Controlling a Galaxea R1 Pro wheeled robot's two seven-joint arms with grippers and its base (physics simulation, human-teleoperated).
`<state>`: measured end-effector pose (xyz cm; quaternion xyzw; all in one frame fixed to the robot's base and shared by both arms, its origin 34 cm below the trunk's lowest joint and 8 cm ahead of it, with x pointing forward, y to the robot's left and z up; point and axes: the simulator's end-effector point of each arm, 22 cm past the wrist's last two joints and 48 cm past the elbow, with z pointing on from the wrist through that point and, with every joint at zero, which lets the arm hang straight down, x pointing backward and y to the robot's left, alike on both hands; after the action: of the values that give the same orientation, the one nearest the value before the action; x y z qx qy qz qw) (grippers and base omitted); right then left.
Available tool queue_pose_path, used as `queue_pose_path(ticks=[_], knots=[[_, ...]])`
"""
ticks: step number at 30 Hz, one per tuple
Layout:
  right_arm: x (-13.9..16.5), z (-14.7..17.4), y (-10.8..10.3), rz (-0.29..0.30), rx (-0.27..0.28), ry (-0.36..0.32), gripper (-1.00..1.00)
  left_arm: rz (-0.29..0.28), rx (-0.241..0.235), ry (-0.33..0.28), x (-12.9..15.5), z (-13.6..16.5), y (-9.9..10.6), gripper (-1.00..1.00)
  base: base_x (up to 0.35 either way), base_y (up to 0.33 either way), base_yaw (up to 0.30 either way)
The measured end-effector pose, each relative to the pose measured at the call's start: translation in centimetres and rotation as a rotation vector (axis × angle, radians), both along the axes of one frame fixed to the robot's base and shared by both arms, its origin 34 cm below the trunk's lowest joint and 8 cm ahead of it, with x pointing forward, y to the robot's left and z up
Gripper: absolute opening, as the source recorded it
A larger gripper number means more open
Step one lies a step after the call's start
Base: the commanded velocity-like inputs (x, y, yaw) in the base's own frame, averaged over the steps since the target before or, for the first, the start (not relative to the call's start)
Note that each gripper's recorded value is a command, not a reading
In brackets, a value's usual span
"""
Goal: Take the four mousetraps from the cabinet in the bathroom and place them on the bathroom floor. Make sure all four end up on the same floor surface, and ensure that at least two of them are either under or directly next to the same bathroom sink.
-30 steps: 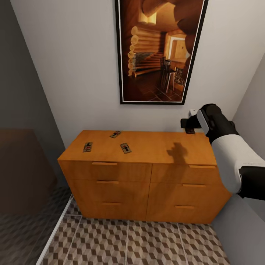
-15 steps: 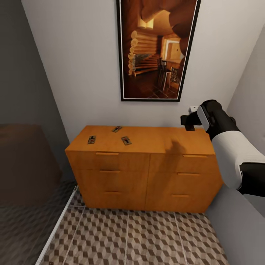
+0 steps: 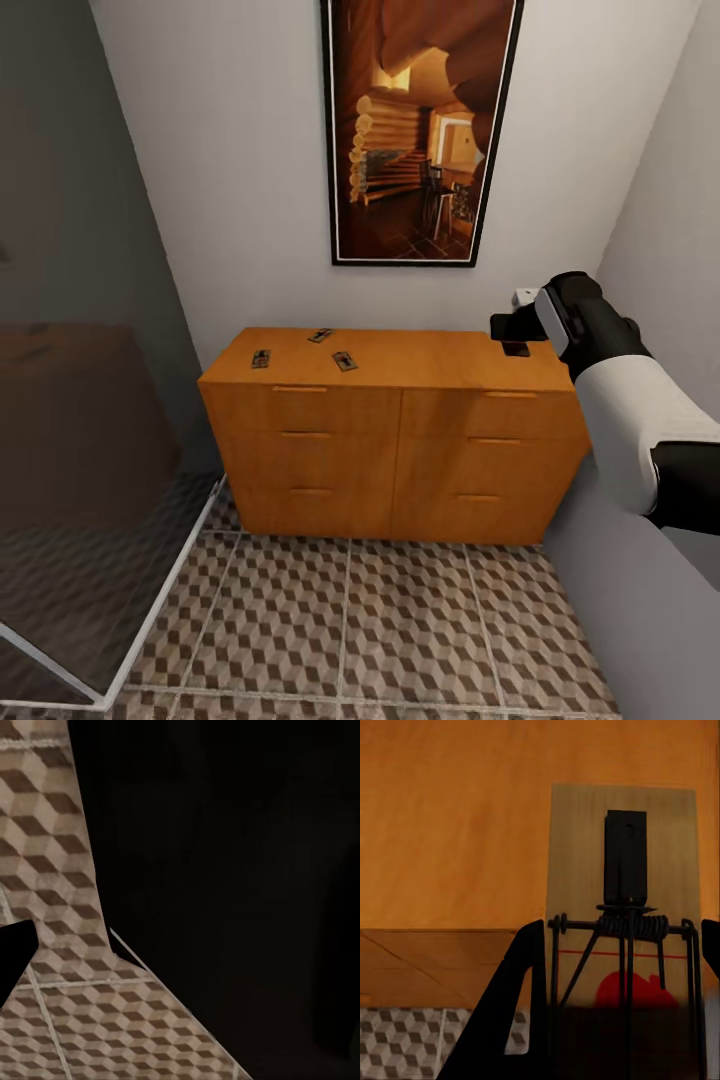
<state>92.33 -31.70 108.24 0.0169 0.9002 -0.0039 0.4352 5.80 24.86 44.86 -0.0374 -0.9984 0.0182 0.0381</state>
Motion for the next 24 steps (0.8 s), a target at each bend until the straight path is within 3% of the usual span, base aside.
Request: queue_pose_path(ticks=[13, 24], knots=[[-0.3, -2.1, 0.0, -0.001, 0.007, 0.049, -1.00, 0.000, 0.000, 0.000, 0.0, 0.0, 0.0, 1.00, -0.332, 0.004, 0.000], [-1.5, -7.4, 0.2, 0.002, 0.029, 0.170, -1.00, -0.001, 0.000, 0.000, 0.0, 0.0, 0.0, 1.00, -0.216, 0.028, 0.000]])
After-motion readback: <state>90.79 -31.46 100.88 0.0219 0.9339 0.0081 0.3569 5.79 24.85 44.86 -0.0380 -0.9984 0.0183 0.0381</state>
